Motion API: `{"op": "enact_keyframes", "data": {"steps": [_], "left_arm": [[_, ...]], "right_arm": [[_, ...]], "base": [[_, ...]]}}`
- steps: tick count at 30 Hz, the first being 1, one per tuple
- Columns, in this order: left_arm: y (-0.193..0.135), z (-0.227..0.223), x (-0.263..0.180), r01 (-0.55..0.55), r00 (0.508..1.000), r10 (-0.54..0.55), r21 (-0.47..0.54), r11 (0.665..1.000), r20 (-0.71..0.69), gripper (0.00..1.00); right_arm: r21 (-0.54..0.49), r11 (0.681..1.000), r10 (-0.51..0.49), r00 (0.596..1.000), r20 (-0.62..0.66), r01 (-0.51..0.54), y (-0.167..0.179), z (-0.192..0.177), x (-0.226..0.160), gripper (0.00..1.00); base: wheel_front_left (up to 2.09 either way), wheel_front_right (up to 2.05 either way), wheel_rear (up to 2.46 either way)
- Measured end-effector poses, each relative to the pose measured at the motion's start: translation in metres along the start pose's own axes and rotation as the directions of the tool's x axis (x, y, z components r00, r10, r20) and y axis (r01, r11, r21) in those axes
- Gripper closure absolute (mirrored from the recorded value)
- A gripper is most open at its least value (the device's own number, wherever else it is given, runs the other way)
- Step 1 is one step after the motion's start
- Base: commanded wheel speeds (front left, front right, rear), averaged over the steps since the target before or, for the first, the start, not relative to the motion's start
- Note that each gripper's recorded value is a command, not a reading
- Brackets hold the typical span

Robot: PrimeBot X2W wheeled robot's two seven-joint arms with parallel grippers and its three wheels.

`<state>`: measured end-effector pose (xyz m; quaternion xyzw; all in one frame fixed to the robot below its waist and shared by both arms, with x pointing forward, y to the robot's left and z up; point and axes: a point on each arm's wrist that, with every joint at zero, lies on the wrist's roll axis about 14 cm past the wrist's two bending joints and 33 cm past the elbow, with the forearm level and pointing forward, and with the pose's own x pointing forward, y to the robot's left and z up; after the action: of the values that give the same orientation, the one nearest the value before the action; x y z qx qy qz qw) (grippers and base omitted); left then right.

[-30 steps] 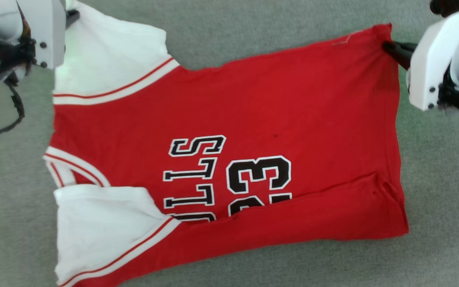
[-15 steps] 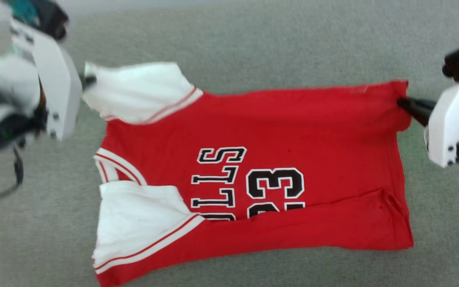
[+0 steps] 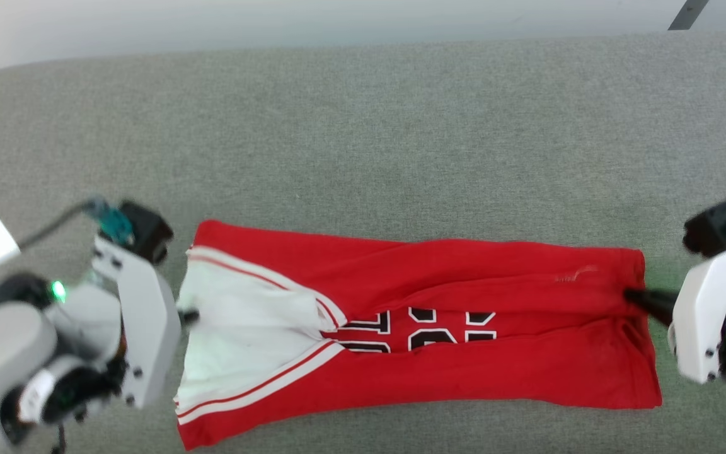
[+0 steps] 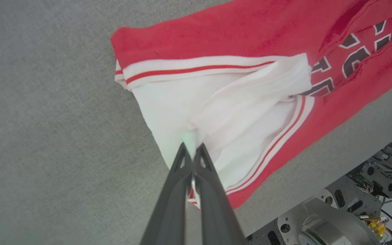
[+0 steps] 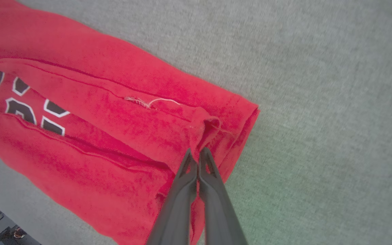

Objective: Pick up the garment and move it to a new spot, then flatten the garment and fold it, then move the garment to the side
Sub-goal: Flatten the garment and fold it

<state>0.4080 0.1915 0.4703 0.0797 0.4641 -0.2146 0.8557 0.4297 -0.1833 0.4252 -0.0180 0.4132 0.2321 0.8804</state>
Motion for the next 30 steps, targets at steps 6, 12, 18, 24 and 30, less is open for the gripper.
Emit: {"op": "enact_keyframes", "data": {"steps": [6, 12, 18, 24, 30], "left_arm": [[-0.016, -0.031, 0.015, 0.053, 0.996, -0.056, -0.043, 0.998, -0.067, 1.0], [-0.019, -0.038, 0.026, 0.075, 0.994, -0.08, -0.068, 0.995, -0.073, 0.55], [-0.011, -0.03, 0.019, 0.052, 0.998, -0.054, -0.078, 0.996, -0.019, 0.0], [-0.014, -0.03, 0.005, 0.05, 0.998, -0.047, -0.091, 0.995, 0.042, 0.0], [-0.019, -0.019, -0.016, 0.039, 0.981, -0.022, -0.082, 0.996, 0.195, 0.0]], "right_arm": [[0.038, 0.999, 0.012, 0.998, -0.063, -0.01, 0.007, -0.027, 0.003, 1.0], [0.045, 0.999, 0.009, 0.995, -0.095, -0.005, 0.013, -0.036, 0.006, 0.94], [0.023, 1.0, -0.006, 0.994, -0.106, 0.009, 0.015, -0.033, -0.001, 0.18], [0.031, 0.999, -0.025, 0.997, -0.068, 0.027, 0.013, -0.022, -0.017, 0.0], [0.041, 0.999, -0.034, 0.999, -0.01, 0.034, 0.017, -0.016, -0.035, 0.0]], "base": [[0.0, 0.0, 0.0], [0.0, 0.0, 0.0], [0.0, 0.0, 0.0], [0.0, 0.0, 0.0], [0.0, 0.0, 0.0]]}}
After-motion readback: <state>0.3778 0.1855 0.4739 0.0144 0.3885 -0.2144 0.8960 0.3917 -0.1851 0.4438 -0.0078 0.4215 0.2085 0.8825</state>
